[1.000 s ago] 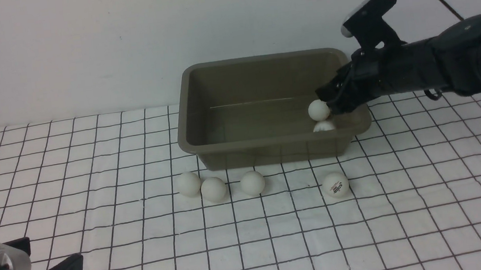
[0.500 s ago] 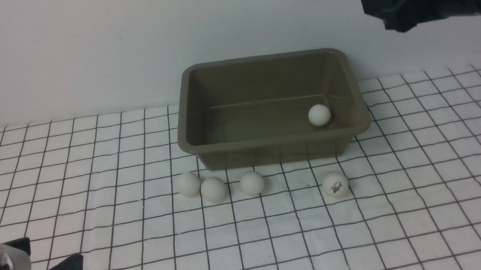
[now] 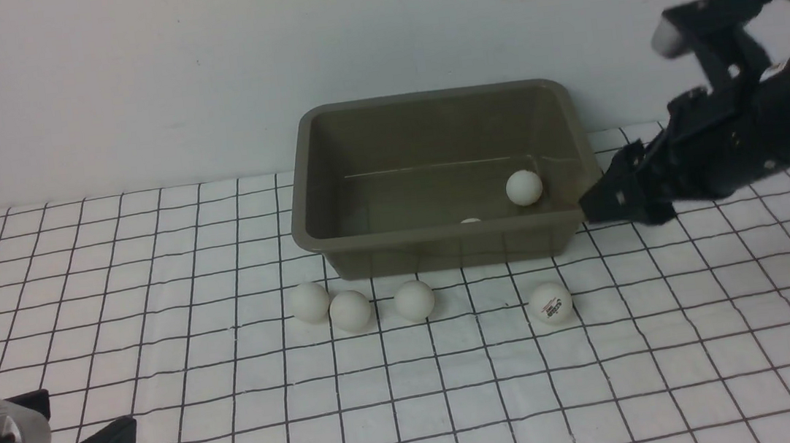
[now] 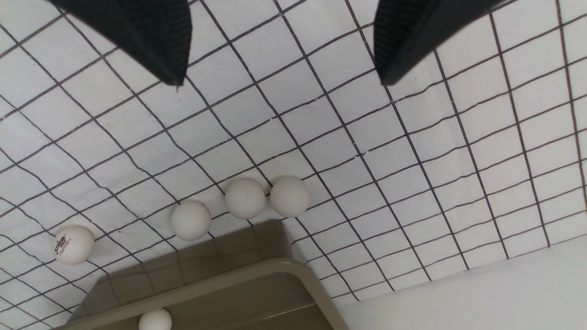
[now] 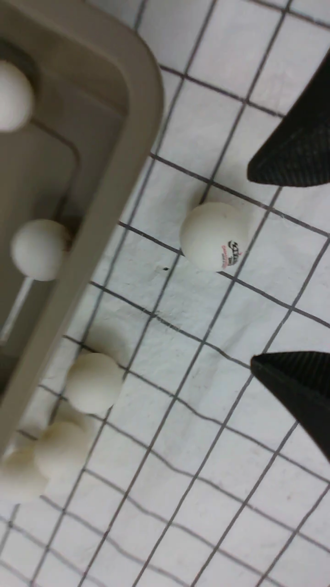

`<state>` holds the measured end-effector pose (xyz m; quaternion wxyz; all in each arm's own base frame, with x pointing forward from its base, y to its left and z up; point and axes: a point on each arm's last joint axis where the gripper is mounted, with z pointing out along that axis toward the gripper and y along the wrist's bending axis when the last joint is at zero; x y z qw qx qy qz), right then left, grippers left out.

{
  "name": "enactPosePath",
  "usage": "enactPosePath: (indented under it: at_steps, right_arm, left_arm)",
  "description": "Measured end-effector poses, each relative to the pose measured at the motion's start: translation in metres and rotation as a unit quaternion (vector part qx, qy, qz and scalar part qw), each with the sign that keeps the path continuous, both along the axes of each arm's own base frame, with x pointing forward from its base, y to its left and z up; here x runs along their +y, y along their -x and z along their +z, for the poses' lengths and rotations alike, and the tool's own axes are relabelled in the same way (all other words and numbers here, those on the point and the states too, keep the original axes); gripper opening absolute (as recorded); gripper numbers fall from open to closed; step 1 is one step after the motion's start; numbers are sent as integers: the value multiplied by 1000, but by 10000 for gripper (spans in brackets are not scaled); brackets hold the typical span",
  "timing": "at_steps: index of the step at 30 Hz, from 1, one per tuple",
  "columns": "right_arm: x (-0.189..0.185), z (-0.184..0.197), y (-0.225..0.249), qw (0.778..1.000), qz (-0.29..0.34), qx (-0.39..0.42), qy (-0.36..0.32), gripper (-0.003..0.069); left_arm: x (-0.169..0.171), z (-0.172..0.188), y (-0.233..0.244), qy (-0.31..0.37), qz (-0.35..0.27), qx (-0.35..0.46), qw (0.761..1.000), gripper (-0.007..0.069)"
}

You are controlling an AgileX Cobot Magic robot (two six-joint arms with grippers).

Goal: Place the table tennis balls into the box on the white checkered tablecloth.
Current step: 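Reach for and grasp a ping pong ball on the table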

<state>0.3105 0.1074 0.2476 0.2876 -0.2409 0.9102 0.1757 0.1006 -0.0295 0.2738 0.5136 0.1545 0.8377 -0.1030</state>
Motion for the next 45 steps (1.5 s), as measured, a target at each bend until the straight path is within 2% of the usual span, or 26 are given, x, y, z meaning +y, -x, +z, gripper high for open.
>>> enactPosePath:
  at_steps: [7, 17, 29, 45]
  right_arm:
    - [26, -47, -14, 1000, -14, 1, 16, 440]
    - [30, -98, -27, 998, -36, 36, 40, 440]
    - [34, -98, -30, 999, -37, 28, 14, 440]
    - [33, -97, -32, 999, -40, 15, 14, 440]
  left_arm:
    - [0, 0, 0, 0, 0, 0, 1000, 482]
    - [0, 0, 0, 0, 0, 0, 1000, 482]
    - [0, 0, 0, 0, 0, 0, 1000, 482]
    - [0, 0, 0, 0, 0, 0, 1000, 482]
